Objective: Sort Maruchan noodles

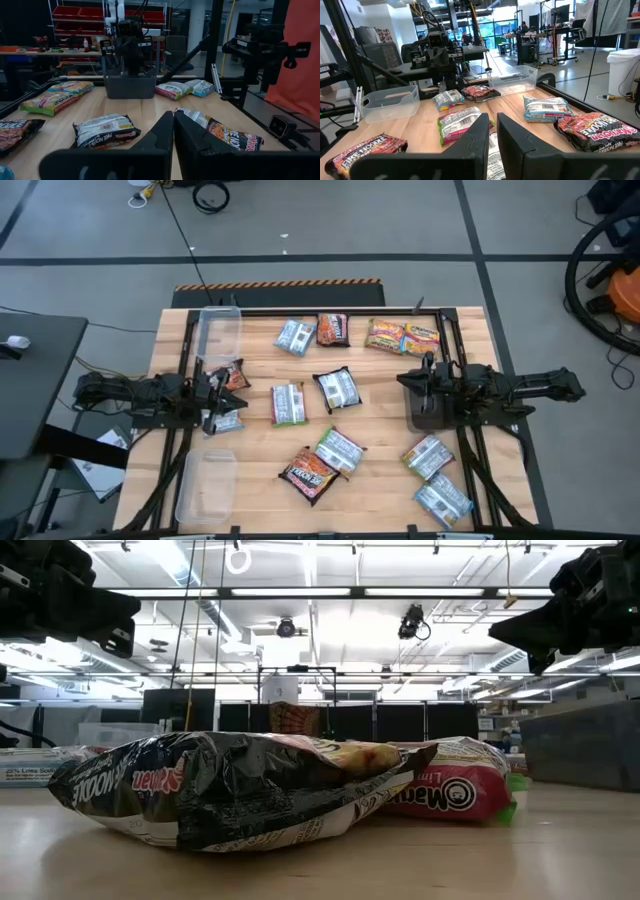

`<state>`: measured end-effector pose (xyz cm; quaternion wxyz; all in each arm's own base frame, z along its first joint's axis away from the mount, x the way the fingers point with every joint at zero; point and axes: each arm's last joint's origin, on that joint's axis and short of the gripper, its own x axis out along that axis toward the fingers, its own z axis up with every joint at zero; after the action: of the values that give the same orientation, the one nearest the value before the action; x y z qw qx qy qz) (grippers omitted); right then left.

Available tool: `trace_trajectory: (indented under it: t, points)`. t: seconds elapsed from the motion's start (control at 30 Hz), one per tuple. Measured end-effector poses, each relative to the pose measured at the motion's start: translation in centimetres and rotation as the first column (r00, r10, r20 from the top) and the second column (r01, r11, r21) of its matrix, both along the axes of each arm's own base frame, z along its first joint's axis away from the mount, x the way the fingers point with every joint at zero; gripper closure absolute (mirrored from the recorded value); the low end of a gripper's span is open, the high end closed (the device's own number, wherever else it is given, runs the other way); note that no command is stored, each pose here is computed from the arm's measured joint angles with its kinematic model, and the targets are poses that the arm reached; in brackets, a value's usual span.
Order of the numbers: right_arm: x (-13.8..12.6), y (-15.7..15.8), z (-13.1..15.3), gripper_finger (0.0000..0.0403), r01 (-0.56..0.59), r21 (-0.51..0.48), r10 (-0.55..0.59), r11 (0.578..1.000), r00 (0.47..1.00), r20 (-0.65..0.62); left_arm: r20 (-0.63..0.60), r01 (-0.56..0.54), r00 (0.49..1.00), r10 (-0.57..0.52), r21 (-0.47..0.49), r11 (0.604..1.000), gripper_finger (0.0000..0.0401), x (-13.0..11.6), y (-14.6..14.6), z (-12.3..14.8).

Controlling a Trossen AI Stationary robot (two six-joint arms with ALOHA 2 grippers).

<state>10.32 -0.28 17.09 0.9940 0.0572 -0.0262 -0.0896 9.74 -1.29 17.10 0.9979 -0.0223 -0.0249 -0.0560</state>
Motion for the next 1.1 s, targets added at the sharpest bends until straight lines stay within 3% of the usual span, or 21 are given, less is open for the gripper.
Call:
trace_trajectory:
  t: [0.97,1.03,1.1]
  points:
    - [0.00,0.00,-0.01,0.0360,0.000,0.000,0.000,1.000,1.000,-0.001,0.000,0.000,1.000,0.000,-0.001,1.000,0.0381,0.00,0.00,-0.01]
    - [0.00,0.00,-0.01,0.0360,0.000,0.000,0.000,1.000,1.000,0.000,-0.003,0.007,1.000,-0.007,-0.066,0.998,0.0381,0.00,-0.01,0.03]
    - [0.00,0.00,-0.01,0.0360,0.000,0.000,0.000,1.000,1.000,0.000,0.010,0.020,1.000,-0.019,-0.241,0.970,0.0381,-0.02,-0.01,0.33]
